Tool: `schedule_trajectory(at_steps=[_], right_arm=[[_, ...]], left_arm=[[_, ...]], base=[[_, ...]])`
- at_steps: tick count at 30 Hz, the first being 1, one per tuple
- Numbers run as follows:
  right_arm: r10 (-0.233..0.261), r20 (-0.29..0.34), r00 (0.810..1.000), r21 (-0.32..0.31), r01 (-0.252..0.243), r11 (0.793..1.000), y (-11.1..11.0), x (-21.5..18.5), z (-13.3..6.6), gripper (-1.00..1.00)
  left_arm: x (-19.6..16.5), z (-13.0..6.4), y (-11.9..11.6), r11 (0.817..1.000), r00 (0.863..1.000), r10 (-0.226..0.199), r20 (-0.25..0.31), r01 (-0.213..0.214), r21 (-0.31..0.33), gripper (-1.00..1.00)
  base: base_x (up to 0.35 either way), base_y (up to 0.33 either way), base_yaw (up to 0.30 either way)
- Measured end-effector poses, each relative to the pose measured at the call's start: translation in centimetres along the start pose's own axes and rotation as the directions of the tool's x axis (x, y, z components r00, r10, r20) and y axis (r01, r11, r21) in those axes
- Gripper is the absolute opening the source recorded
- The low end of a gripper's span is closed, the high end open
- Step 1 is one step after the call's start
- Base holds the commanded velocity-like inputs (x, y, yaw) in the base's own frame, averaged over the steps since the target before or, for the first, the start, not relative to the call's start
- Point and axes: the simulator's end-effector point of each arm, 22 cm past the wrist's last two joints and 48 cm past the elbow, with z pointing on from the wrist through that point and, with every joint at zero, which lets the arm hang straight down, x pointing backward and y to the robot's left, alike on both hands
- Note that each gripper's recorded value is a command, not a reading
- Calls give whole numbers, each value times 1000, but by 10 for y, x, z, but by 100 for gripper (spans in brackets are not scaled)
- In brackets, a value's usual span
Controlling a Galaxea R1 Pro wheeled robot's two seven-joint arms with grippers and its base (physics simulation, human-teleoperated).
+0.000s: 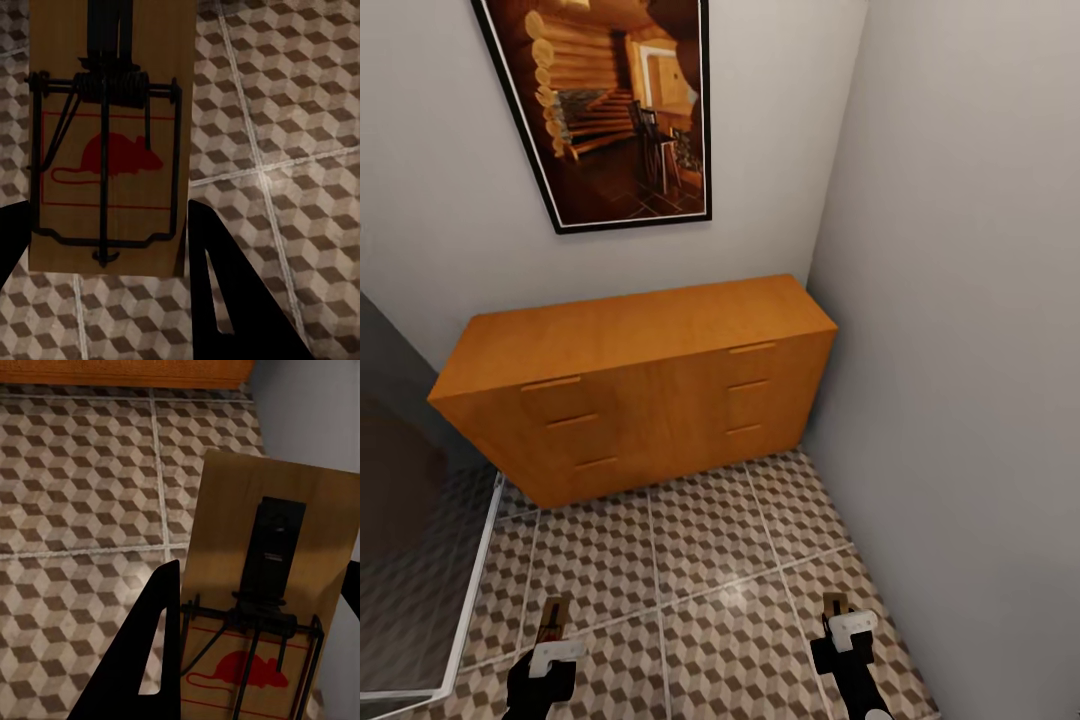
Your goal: Take the four mousetraps from the cabinet in the bathroom and place them on the bathroom floor. Make sure all four end up on the same floor surface, and ensure that at least two of them are either under or directly next to the same bathroom sink.
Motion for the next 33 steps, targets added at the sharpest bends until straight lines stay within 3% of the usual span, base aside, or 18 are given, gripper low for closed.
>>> schedule_trajectory(at_steps=[33], right_arm=[[-1, 42, 999, 6, 1, 1000, -3, -21, -2, -100]], left_arm=[[-21, -3, 0, 1000, 999, -6, 41, 6, 0, -100]], base=[[0, 0, 0]])
